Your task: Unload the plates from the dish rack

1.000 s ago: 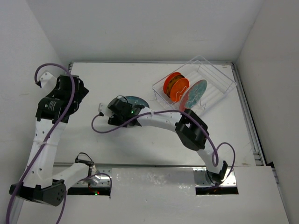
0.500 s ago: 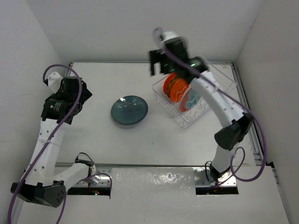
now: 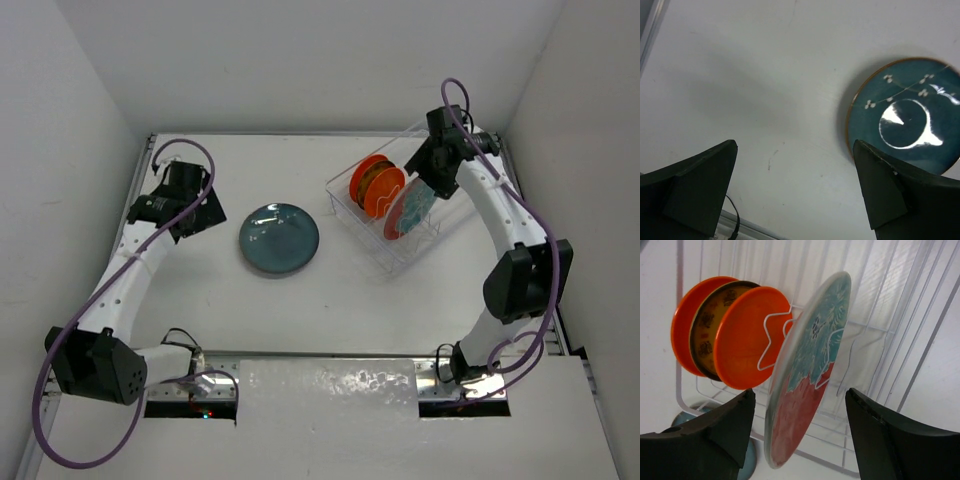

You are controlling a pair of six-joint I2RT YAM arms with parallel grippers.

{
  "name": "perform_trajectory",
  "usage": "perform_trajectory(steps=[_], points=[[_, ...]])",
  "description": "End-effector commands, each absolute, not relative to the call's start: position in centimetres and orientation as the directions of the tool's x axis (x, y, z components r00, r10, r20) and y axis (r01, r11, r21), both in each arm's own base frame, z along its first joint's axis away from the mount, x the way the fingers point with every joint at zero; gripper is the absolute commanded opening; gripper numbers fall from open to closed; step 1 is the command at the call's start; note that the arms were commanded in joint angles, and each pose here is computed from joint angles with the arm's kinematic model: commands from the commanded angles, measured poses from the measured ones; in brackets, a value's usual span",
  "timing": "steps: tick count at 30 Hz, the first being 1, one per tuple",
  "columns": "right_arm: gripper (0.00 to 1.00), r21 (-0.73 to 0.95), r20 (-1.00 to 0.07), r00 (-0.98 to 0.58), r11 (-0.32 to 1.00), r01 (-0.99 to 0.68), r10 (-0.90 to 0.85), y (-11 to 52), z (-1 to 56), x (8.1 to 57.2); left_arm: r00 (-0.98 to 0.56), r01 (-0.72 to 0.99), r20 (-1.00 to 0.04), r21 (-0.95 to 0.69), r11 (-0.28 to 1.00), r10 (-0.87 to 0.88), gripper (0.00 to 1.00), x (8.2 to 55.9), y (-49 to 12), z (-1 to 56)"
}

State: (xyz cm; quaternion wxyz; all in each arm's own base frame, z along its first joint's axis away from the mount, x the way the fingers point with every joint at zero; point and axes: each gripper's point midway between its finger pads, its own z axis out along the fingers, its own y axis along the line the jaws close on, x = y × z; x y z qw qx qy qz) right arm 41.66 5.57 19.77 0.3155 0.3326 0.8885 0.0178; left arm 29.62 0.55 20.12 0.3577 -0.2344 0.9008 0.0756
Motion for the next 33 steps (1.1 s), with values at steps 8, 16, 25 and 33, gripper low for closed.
perform_trajectory(steps=[8, 16, 25, 33], points=[[0.28, 0.379, -0.514, -0.416, 0.634, 0.675, 0.75, 6.8, 18.5, 42.2, -0.662, -0.394, -0.684, -0.028, 0.919, -0.305, 0.98, 29.7, -0.1, 19.5], [0.0, 0.488, -0.548, -0.296, 0.586, 0.647, 0.783, 6.1, 23.3, 41.8, -0.67, -0.383, -0.682, -0.02, 0.924, -0.293, 0.98, 30.0, -0.2, 19.4], [0.0, 0.671, -0.585, -0.221, 0.618, 0.41, 0.781, 7.0, 35.3, 39.9, -0.633, -0.415, -0.712, -0.021, 0.91, -0.305, 0.98, 30.7, 0.4, 20.7], [0.0, 0.517, -0.855, -0.382, 0.632, -0.577, 0.351, 24.7, 46.1, 40.5, -0.47, -0.775, -0.766, 0.121, 0.621, -0.438, 1.0, 26.9, 7.0, 22.3]])
